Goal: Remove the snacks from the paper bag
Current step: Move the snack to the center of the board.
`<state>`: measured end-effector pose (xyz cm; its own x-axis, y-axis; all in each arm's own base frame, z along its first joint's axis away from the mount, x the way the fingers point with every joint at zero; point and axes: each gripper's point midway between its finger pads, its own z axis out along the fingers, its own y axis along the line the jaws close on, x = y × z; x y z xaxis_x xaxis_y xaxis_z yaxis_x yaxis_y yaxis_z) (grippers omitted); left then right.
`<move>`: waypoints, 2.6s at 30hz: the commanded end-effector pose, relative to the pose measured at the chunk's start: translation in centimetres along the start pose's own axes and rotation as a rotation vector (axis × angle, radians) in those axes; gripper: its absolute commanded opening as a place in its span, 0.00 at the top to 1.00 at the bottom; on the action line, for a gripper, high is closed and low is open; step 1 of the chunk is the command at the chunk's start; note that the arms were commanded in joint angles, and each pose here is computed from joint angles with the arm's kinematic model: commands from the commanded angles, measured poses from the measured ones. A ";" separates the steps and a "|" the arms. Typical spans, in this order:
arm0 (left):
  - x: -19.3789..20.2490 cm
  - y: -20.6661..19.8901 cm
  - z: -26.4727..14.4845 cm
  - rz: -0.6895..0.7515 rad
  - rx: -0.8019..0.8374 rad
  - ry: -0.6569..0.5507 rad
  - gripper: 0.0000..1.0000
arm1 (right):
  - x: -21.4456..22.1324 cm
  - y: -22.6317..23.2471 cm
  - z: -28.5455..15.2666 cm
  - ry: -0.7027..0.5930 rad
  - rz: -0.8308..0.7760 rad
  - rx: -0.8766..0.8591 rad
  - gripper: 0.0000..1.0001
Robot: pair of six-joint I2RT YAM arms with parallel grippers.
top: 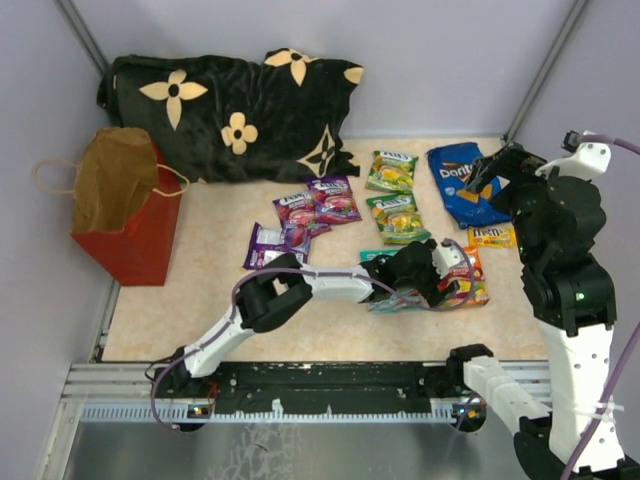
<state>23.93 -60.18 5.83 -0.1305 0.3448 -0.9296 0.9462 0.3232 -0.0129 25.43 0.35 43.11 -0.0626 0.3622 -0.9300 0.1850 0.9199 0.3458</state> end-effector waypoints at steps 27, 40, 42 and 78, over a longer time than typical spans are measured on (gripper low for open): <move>3.3 -6.6 7.1 -0.184 0.035 0.044 0.02 | -2.0 2.8 -2.0 -0.076 -0.010 -0.188 0.01; -13.9 -5.0 -1.9 -0.047 0.002 -0.276 0.00 | -3.8 3.9 -1.9 -0.119 0.013 -0.222 0.01; -15.6 -4.1 -5.2 -0.049 -0.008 -0.313 0.00 | -4.4 3.8 -1.8 -0.140 0.021 -0.210 0.01; 14.4 24.6 -30.3 -0.727 -0.744 0.266 0.02 | 35.3 20.7 21.4 0.626 -0.245 -0.420 0.30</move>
<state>38.13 -20.84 4.92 -0.6874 0.0486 -0.7246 0.2501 0.9526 -0.1733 45.65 24.70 12.43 -0.6970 0.0798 -0.7126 -0.1752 0.9447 0.2771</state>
